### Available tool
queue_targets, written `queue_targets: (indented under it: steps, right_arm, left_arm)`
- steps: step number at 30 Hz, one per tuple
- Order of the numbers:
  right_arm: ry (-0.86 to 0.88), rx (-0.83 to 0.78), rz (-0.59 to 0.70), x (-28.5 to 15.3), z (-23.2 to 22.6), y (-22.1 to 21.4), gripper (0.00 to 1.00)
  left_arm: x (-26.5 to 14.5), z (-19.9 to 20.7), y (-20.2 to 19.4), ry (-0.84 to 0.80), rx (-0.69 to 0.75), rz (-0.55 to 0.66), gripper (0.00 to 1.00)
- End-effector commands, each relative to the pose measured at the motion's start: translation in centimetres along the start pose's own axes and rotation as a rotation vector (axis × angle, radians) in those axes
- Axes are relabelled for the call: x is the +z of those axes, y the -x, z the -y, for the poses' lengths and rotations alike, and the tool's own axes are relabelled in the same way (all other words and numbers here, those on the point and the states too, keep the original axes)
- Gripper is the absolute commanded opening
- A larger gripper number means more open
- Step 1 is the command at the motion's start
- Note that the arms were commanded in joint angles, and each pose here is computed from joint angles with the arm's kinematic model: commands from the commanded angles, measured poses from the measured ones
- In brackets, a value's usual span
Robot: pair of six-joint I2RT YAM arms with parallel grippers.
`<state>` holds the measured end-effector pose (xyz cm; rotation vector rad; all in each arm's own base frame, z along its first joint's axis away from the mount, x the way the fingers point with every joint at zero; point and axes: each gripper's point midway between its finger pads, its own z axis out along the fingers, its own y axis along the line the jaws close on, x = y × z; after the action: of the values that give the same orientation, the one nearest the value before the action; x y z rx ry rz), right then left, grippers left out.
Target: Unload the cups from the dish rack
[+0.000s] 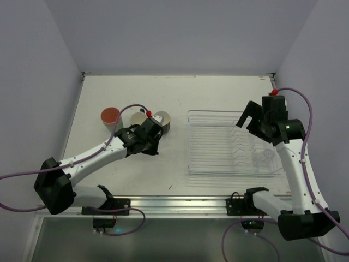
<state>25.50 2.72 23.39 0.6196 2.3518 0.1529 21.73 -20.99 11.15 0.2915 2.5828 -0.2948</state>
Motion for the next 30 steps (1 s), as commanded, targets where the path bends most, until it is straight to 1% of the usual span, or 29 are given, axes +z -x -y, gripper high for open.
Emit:
queue_targets:
  steps: [1, 7, 10, 16, 18, 19, 21, 24, 25, 26, 27, 30]
  right_arm:
    - [-0.056, -0.004, 0.022, -0.4, 1.1, 0.5, 0.99]
    - [-0.048, 0.010, -0.010, 0.1, 0.7, 0.1, 0.99]
    - [-0.059, 0.000, -0.007, 0.2, 0.9, 0.2, 0.99]
    - [-0.083, 0.003, 0.003, 0.2, 1.5, 0.2, 0.99]
    - [-0.079, 0.012, -0.010, 0.2, 1.4, 0.0, 0.99]
    - [-0.072, 0.015, -0.013, 0.1, 1.3, -0.1, 0.99]
    - [-0.069, 0.016, -0.024, 0.2, 1.4, -0.5, 0.99]
    - [-0.081, 0.014, -0.031, 0.5, 1.7, -0.9, 0.99]
    - [-0.084, 0.015, -0.031, 0.6, 1.8, -0.9, 0.99]
    - [-0.087, 0.011, -0.036, 0.7, 1.8, -1.0, 0.99]
    - [-0.088, 0.013, -0.034, 0.8, 1.8, -1.0, 0.99]
    - [-0.075, 0.014, -0.033, 0.9, 1.6, -1.0, 0.99]
  left_arm:
    - [-0.2, -2.6, 0.3, 0.160, -0.002, 0.012, 0.00]
    - [1.4, -2.6, -0.7, 0.185, 0.049, -0.059, 0.00]
    - [2.7, -1.8, -1.8, 0.173, 0.092, -0.126, 0.00]
    - [3.5, 0.0, -1.7, 0.113, 0.120, -0.153, 0.01]
    - [3.6, 0.1, -1.7, 0.107, 0.127, -0.160, 0.05]
    - [3.9, 0.2, -2.0, 0.106, 0.133, -0.175, 0.08]
    - [4.2, 0.2, -2.3, 0.104, 0.138, -0.186, 0.10]
    - [4.3, 0.1, -2.2, 0.112, 0.140, -0.183, 0.16]
    - [4.3, 0.1, -2.1, 0.114, 0.138, -0.175, 0.27]
    - [4.3, 0.1, -1.9, 0.116, 0.133, -0.169, 0.34]
    - [4.3, 0.3, -1.8, 0.106, 0.129, -0.163, 0.37]
    - [4.3, 0.4, -1.5, 0.107, 0.127, -0.158, 0.39]
